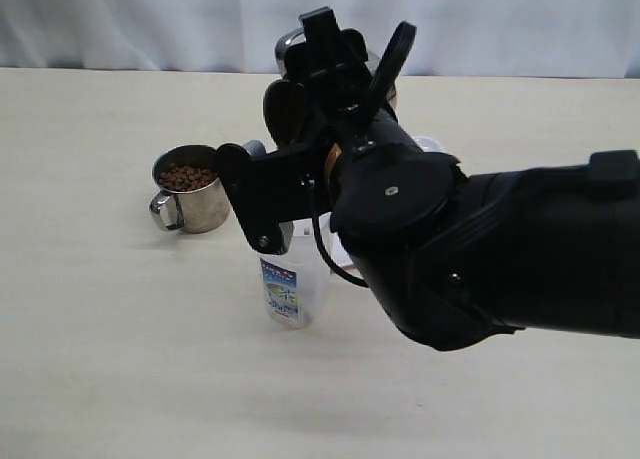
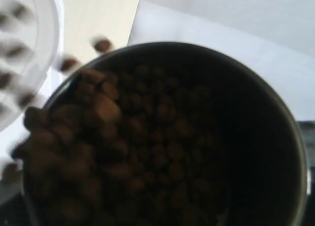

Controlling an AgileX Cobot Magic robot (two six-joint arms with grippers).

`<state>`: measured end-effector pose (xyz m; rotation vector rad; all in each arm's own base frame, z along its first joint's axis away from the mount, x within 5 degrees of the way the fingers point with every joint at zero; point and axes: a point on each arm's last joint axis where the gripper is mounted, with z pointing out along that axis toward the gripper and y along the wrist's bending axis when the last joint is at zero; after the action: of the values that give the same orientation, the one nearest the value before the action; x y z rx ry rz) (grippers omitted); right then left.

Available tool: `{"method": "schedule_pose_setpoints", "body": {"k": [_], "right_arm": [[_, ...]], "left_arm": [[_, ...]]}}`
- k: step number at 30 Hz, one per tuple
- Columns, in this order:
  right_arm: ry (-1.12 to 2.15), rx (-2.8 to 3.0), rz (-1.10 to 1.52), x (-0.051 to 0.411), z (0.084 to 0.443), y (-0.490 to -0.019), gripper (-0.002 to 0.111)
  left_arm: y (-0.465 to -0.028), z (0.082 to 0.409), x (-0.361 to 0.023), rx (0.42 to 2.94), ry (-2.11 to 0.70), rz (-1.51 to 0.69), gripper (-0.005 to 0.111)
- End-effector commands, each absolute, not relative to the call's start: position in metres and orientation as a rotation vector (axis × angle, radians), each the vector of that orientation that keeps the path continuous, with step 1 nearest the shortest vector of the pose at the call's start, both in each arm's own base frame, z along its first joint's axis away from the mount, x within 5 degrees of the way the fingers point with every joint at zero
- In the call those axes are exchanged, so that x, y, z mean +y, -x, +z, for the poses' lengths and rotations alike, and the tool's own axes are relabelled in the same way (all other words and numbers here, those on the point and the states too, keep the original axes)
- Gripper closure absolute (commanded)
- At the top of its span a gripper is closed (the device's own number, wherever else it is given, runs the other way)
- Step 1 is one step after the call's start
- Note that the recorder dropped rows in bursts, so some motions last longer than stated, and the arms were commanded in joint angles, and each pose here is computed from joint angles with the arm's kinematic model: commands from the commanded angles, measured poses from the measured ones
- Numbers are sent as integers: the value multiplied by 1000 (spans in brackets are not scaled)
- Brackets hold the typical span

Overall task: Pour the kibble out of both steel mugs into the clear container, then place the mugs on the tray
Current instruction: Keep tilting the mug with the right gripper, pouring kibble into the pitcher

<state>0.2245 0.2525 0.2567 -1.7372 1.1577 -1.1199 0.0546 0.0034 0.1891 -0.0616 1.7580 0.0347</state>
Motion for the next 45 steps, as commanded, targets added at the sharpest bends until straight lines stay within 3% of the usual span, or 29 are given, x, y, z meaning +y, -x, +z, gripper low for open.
{"method": "schedule_pose_setpoints", "body": {"k": [1,45], "right_arm": [[1734,1102,-1166,253,262,-225,104],[1799,979,-1261,253,265,-227,104]], "left_arm": [[-55,188,3,1756,58,24,107],[-55,188,3,1757,58,24,107]]}}
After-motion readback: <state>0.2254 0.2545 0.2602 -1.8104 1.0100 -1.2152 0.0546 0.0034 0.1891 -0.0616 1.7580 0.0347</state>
